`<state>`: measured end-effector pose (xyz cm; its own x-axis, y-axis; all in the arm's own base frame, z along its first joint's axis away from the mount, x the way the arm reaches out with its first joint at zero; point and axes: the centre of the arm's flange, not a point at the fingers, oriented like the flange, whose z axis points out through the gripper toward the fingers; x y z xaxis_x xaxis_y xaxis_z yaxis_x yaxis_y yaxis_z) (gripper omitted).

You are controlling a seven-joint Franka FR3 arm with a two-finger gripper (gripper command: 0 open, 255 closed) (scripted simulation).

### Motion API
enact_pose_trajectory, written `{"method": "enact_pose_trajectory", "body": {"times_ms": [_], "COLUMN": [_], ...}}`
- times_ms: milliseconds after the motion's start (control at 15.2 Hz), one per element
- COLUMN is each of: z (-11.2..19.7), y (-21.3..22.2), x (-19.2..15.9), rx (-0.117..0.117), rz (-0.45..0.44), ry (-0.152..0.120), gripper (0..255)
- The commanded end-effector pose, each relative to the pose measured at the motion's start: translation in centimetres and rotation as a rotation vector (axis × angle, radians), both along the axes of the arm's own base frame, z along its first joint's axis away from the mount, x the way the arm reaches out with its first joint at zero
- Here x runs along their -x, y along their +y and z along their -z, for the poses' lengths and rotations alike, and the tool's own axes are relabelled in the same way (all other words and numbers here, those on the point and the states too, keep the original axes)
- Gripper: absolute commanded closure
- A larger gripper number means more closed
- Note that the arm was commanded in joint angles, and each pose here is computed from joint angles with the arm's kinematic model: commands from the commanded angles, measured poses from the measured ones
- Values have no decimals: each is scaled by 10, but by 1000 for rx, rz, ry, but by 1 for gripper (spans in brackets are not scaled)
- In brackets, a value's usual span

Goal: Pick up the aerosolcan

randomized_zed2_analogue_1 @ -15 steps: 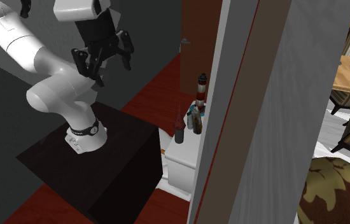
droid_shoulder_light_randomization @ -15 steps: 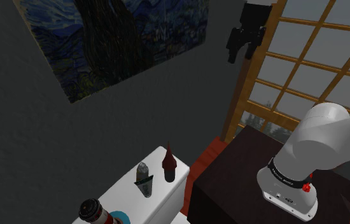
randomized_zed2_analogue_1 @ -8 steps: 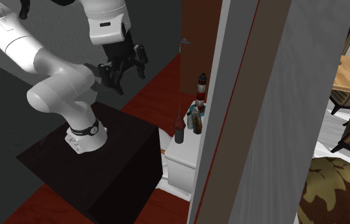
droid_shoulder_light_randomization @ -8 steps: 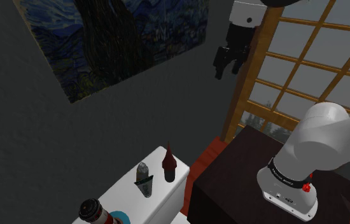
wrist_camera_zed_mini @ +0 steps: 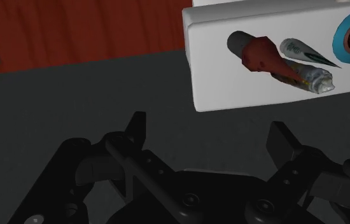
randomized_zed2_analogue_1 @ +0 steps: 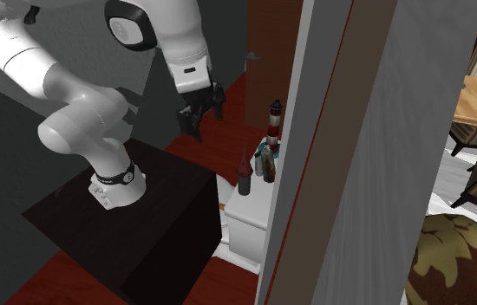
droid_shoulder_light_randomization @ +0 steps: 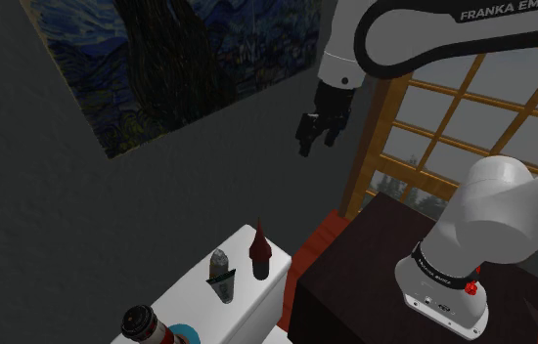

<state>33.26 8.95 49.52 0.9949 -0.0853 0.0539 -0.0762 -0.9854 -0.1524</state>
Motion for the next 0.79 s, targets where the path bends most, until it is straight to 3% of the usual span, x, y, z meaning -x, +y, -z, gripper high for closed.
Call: {"method": "enact_pose_trajectory", "body": {"times_ms": [0, 726], "z": [19, 116], "y": [17, 115], "x": [-5, -31], "rx": [-9, -54], "rz": [-12, -85], "ry": [-13, -70], "gripper": [0, 0]}}
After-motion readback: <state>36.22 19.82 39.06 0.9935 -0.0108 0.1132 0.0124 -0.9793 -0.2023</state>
